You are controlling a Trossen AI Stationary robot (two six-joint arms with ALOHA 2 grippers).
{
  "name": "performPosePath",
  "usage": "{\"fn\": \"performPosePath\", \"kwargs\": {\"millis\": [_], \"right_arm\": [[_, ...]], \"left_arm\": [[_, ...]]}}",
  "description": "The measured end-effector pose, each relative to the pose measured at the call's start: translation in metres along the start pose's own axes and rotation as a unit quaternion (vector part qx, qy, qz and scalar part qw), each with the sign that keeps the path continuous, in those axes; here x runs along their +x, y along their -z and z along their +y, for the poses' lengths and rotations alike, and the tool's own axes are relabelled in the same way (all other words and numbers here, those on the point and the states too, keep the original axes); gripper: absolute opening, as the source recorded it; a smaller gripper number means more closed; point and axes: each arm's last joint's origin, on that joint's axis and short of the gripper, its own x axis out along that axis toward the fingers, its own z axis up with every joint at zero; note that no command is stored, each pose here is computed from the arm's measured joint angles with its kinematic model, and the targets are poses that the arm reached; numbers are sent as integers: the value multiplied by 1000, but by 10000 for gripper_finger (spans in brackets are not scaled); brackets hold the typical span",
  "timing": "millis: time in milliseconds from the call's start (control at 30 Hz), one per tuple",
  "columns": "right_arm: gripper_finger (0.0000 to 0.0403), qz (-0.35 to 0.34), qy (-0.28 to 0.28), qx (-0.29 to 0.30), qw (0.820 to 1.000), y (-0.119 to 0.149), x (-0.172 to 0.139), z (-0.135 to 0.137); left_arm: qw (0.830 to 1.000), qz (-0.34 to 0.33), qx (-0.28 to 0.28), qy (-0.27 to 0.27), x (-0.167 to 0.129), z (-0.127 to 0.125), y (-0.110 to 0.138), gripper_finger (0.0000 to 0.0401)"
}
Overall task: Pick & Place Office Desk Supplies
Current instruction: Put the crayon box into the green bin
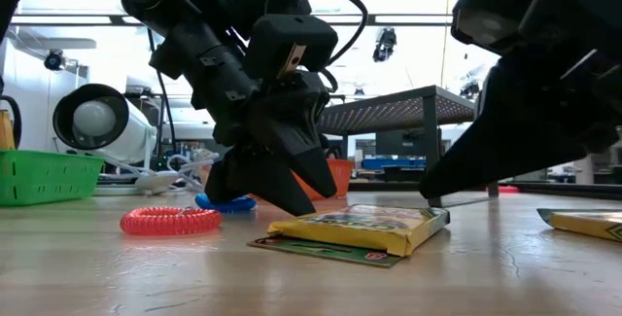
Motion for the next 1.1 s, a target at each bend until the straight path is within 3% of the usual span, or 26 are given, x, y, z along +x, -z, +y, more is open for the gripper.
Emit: {"fn": "performPosePath", "kwargs": {"millis": [733,1100], "right_arm": [[8,50,-30,19,998,-7,11,-8],[8,25,22,13,999,15,22,-7]], "left_arm": [[1000,-1,1,0,0,0,0,166],[1000,-1,1,0,0,0,0,166]]}}
